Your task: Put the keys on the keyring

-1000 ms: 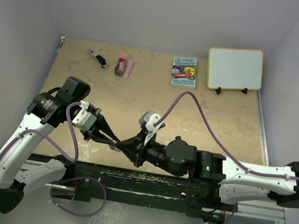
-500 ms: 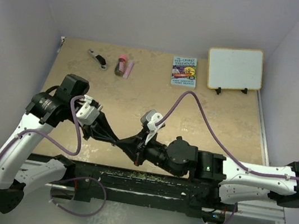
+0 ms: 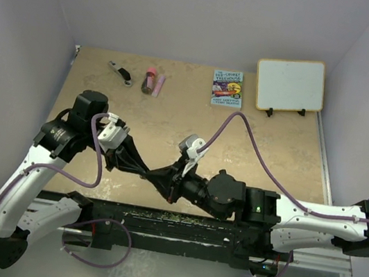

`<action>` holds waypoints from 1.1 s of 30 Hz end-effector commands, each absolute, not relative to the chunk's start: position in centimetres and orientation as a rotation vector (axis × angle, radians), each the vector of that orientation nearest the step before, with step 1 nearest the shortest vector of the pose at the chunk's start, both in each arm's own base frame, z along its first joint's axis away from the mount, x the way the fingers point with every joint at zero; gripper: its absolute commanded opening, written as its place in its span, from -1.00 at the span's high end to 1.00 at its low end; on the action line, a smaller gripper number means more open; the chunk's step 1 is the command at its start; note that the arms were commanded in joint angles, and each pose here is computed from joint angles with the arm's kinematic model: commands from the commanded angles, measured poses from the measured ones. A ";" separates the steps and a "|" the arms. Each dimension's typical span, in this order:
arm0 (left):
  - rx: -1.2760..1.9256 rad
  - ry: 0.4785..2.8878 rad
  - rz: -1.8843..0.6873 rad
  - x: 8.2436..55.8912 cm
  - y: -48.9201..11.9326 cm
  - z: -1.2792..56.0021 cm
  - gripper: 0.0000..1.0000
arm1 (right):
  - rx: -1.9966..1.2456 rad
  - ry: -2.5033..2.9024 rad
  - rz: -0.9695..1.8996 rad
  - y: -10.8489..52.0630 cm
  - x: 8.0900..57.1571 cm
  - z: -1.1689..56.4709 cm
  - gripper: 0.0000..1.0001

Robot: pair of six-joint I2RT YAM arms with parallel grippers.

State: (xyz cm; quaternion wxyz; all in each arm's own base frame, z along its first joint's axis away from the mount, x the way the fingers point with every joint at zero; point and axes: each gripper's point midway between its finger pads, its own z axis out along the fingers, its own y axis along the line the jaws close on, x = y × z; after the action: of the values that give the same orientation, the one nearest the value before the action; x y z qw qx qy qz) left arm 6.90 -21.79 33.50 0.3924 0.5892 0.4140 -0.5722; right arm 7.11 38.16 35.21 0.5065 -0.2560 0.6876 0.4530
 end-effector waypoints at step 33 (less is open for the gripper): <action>1.249 1.304 -1.355 12.0 -22.4 29.7 0.92 | 0.003 1.942 0.597 23.9 15.2 27.9 0.36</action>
State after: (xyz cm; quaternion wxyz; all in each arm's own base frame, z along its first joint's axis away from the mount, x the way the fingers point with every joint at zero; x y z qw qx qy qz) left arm 11.04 -22.56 28.94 0.4011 0.5166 0.5156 -0.5536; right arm 13.21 26.98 30.57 0.5410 -0.0659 0.7819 0.3026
